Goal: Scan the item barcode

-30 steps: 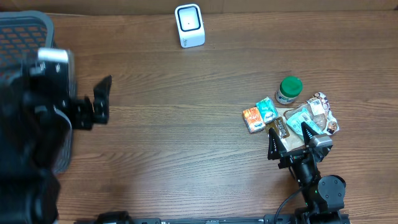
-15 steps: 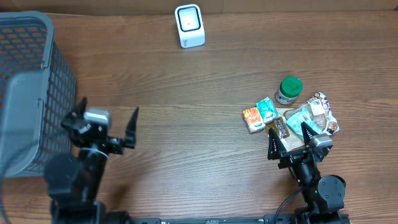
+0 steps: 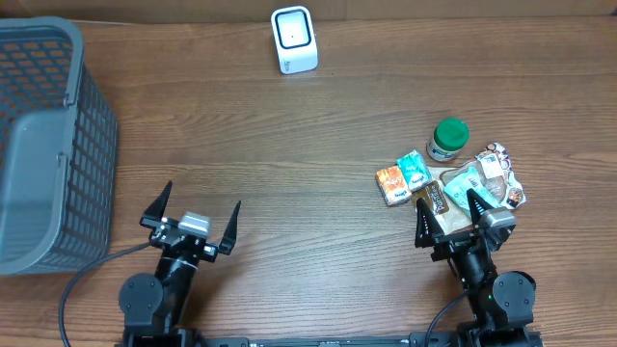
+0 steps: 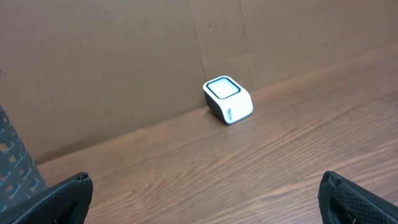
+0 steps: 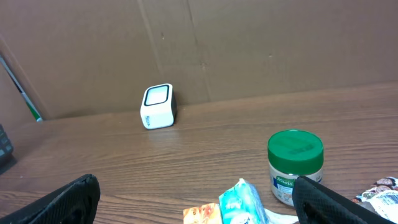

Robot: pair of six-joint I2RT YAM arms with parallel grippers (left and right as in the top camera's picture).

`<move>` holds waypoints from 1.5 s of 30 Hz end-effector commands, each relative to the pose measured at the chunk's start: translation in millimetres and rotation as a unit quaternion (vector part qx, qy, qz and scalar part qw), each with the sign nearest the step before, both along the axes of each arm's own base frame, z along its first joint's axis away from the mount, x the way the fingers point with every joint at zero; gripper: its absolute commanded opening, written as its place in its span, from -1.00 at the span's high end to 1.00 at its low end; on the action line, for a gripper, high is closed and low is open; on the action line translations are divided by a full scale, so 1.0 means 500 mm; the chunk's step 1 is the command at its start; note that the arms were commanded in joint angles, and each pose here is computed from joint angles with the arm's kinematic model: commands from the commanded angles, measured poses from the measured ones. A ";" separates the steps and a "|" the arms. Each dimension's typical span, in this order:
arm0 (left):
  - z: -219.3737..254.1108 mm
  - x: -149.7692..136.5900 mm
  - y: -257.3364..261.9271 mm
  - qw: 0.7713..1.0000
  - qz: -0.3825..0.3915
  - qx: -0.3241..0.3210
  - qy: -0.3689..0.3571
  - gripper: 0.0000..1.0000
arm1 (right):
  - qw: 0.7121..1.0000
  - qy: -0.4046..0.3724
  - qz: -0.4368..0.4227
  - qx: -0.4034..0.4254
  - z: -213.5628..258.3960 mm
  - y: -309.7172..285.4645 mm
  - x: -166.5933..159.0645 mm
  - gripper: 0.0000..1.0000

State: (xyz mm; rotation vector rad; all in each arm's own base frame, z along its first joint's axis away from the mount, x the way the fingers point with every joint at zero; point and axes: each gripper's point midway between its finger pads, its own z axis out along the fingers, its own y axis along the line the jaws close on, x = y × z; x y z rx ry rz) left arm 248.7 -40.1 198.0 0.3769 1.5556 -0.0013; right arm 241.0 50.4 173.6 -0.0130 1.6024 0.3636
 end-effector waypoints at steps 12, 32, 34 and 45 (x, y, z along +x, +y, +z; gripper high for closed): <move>-0.072 -0.016 -0.006 0.998 -0.010 0.059 -0.004 -0.99 | 1.000 -0.003 -0.006 -0.002 -0.004 -0.004 0.001 -1.00; -0.072 -0.015 -0.006 0.998 -0.009 0.059 -0.004 -0.99 | 1.000 -0.003 -0.005 -0.002 -0.004 -0.004 0.001 -1.00; -0.072 -0.015 -0.006 0.998 -0.009 0.059 -0.004 -0.99 | 1.000 -0.003 -0.005 -0.002 -0.004 -0.004 0.001 -1.00; -0.072 -0.015 -0.006 0.998 -0.009 0.059 -0.004 -0.99 | 1.000 -0.003 -0.005 -0.002 -0.004 -0.004 0.001 -1.00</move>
